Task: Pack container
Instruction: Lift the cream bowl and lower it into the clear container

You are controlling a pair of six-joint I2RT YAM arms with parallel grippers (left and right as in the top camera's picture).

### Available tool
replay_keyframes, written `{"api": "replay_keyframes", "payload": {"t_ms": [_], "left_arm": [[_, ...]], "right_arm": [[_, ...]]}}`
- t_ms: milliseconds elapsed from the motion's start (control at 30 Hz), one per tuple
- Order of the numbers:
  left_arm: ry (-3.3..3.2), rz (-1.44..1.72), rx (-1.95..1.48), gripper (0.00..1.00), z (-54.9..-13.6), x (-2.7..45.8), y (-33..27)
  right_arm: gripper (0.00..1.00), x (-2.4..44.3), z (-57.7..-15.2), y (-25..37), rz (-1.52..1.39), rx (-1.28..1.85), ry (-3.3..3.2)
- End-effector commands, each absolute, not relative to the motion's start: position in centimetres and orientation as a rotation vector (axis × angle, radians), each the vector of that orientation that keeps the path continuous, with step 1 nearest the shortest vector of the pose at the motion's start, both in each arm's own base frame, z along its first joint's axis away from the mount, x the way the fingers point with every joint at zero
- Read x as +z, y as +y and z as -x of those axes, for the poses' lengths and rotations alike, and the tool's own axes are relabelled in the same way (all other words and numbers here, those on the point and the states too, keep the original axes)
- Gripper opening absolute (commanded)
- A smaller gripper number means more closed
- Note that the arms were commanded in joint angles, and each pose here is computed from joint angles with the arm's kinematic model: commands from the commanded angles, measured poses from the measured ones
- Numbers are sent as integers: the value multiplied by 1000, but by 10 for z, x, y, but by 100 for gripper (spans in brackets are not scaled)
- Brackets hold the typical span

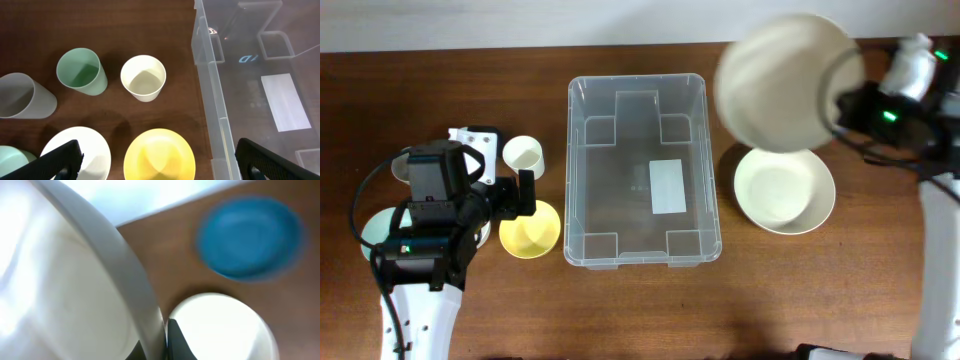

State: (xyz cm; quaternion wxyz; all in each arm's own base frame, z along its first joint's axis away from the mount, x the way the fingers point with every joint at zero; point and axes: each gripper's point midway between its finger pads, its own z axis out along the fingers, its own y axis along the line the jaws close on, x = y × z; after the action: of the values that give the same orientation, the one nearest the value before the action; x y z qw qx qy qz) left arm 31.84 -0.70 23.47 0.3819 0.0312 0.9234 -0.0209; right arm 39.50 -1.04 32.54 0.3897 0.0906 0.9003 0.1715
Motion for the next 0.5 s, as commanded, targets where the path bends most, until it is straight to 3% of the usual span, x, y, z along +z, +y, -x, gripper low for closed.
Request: {"api": "replay_keyframes", "payload": {"t_ms": [0, 167, 467], "left_arm": [[2332, -71, -72, 100, -321, 244, -8], [2333, -71, -72, 100, -321, 244, -8], [2332, -71, -72, 100, -321, 244, -8]], "right_arm": [[4, 351, -408, 44, -6, 403, 2260], [4, 335, -428, 109, 158, 429, 2329], [4, 233, -492, 180, 293, 470, 2522]]}}
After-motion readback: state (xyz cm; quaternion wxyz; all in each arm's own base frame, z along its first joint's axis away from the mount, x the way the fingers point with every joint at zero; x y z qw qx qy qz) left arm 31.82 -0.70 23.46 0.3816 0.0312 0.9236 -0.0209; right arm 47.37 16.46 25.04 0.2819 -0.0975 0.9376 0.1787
